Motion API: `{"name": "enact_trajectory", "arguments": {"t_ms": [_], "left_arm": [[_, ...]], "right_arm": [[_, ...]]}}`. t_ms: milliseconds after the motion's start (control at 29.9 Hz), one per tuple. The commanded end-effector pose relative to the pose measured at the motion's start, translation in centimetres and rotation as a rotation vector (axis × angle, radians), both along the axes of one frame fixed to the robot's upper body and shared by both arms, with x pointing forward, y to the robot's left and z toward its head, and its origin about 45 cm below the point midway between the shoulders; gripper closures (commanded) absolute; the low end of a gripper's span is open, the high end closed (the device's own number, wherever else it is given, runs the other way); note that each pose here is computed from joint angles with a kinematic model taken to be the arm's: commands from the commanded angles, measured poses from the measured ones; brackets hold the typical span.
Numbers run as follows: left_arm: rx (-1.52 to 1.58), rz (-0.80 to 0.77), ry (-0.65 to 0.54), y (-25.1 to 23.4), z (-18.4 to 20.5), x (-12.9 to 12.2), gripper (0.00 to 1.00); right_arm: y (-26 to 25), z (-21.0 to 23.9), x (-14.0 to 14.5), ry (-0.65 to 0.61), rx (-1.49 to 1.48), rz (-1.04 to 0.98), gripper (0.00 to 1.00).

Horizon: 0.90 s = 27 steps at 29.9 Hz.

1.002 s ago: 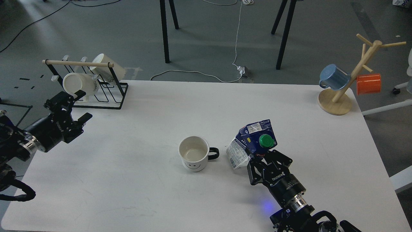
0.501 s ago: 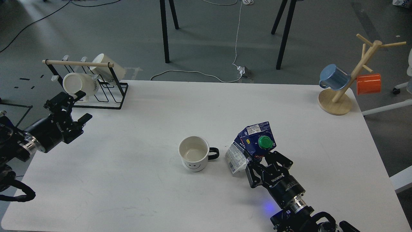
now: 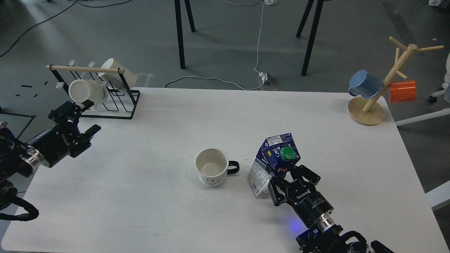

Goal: Place cup and milk with both arms
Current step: 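Set the carton down beside the mug with the right gripper, then open the right gripper and pull it back away from the carton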

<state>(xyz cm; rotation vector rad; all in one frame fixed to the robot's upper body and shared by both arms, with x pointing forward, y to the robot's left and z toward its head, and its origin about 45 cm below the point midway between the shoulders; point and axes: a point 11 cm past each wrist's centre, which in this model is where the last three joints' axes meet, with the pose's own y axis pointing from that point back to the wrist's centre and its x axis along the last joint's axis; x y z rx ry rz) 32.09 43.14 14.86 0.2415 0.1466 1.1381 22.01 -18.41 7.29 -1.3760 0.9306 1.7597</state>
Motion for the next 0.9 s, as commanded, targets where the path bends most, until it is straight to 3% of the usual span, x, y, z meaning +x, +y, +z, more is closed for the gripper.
{"name": "enact_trajectory", "arguments": {"t_ms": [0, 167, 401, 869], "left_arm": [[-0.001, 0.0, 0.002, 0.0, -0.1, 0.0, 0.04], [-0.001, 0.002, 0.009, 0.0, -0.3, -0.3, 0.03], [0.0, 0.002, 0.008, 0.1, -0.3, -0.3, 0.03], [0.0, 0.002, 0.008, 0.1, -0.3, -0.3, 0.03]], "right_arm": [[-0.1, -0.1, 0.0, 0.003, -0.004, 0.0, 0.44], [0.0, -0.4, -0.1, 0.007, -0.013, 0.01, 0.32], [0.4, -0.6, -0.5, 0.007, -0.03, 0.038, 0.03], [-0.4, -0.7, -2.9, 0.024, -0.048, 0.064, 0.03]]}}
